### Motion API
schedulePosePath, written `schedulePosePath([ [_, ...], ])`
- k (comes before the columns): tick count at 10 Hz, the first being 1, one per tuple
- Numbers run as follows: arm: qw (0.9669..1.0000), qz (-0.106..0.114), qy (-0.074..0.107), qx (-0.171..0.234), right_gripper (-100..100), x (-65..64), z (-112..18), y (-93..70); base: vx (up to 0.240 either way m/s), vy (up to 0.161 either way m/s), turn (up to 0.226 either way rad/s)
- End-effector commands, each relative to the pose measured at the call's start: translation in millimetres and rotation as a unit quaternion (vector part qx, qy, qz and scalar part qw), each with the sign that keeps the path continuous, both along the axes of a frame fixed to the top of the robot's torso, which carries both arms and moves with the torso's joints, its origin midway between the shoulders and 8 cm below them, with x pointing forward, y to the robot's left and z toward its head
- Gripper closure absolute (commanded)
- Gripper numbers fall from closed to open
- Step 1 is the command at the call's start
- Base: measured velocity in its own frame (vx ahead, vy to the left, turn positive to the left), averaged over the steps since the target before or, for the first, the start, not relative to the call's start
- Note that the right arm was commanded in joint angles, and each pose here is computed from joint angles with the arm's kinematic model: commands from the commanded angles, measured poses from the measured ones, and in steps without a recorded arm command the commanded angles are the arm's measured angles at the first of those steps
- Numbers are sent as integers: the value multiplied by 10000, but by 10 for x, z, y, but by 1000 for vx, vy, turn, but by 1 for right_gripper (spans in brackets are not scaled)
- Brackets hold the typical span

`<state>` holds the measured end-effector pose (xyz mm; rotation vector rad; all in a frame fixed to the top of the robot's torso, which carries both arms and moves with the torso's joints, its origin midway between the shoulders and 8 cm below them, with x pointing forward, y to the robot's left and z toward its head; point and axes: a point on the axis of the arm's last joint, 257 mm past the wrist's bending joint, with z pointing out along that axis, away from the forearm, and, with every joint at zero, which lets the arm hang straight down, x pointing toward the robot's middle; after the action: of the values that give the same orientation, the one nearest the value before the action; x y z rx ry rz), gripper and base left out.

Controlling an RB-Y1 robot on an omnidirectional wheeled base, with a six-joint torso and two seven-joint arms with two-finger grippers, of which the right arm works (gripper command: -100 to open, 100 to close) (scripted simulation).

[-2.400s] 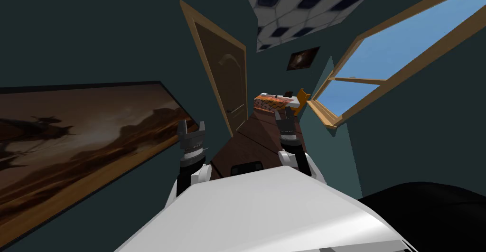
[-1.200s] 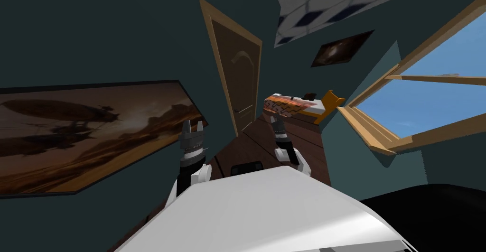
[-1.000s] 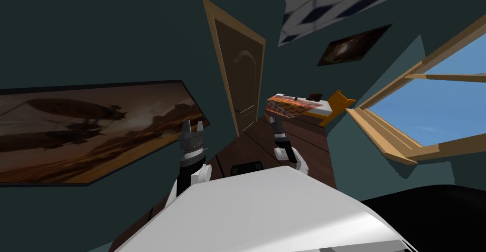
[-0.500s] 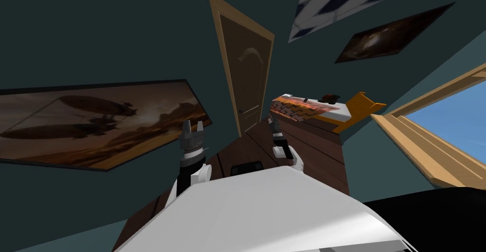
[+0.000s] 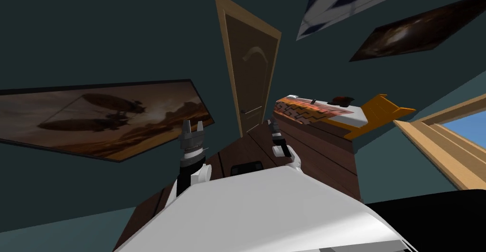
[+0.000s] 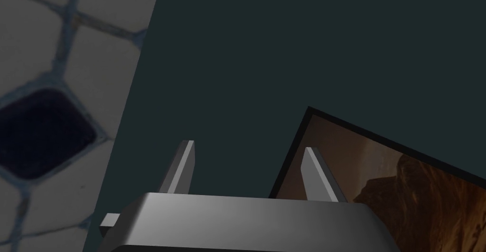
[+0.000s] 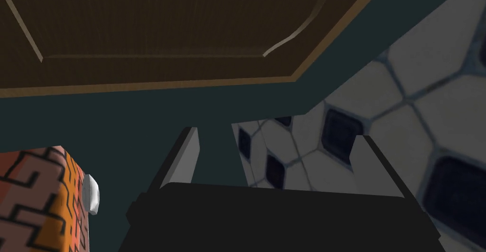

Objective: Pull the door open

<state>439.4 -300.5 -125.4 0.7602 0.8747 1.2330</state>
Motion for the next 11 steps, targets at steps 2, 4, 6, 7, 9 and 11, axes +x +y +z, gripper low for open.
schedulePosePath([
  [2,9999,-11,153,29,-100,113,-184,-51,50,-53,160],
  [4,9996,-28,289,50,-100,167,-326,-87,41,-48,123],
  [6,9993,-39,375,66,-100,217,-420,-117,47,-63,134],
  [7,9990,-48,439,79,-100,265,-491,-144,35,-44,126],
  [9,9984,-66,546,98,-100,312,-603,-178,49,-57,154],
  [11,9978,-86,647,122,-100,402,-714,-232,41,-56,154],
])
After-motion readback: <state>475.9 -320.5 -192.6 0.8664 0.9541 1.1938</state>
